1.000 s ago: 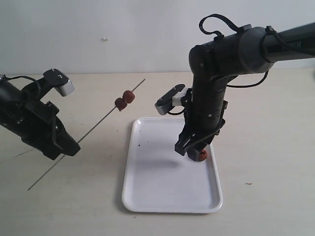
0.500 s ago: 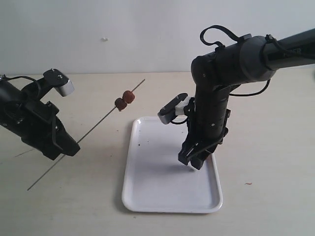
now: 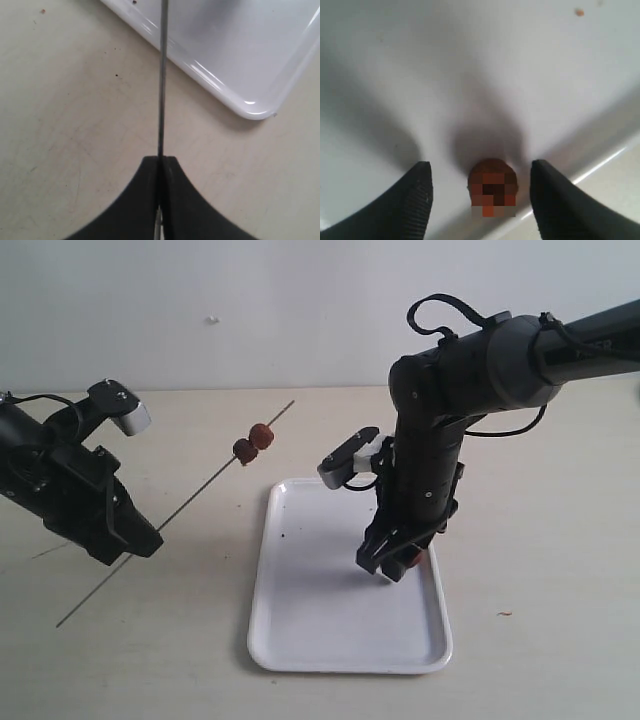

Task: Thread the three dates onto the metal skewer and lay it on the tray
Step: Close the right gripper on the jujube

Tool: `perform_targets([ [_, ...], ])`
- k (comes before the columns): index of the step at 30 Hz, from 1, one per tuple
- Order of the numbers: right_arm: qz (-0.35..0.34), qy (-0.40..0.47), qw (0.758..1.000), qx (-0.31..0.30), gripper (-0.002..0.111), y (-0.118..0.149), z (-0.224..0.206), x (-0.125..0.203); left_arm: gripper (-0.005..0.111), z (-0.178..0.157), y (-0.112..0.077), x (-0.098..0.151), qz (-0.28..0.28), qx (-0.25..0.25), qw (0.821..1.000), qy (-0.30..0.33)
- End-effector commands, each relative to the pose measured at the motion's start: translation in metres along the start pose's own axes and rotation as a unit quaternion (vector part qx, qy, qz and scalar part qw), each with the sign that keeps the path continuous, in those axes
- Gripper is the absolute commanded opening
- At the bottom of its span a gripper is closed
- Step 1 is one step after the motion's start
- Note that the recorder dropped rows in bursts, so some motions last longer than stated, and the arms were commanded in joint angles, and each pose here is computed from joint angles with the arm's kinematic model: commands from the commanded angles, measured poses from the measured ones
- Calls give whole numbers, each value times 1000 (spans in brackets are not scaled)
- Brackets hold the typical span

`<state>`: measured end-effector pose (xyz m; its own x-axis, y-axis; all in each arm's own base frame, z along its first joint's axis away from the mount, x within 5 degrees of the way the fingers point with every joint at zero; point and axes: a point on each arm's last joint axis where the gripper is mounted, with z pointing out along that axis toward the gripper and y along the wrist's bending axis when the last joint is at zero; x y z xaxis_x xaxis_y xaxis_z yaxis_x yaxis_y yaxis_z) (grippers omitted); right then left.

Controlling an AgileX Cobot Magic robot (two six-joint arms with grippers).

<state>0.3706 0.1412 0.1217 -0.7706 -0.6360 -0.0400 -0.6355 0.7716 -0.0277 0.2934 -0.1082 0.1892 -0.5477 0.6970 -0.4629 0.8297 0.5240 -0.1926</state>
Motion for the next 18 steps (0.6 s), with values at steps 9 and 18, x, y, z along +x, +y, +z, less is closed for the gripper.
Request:
perform_targets([
  [9, 4, 17, 1000, -5, 45, 0, 0, 4, 0, -2, 1, -3, -4, -4, 1000, -9],
  [18, 6, 15, 1000, -10, 35, 1, 0, 4, 0, -2, 1, -3, -4, -4, 1000, -9],
])
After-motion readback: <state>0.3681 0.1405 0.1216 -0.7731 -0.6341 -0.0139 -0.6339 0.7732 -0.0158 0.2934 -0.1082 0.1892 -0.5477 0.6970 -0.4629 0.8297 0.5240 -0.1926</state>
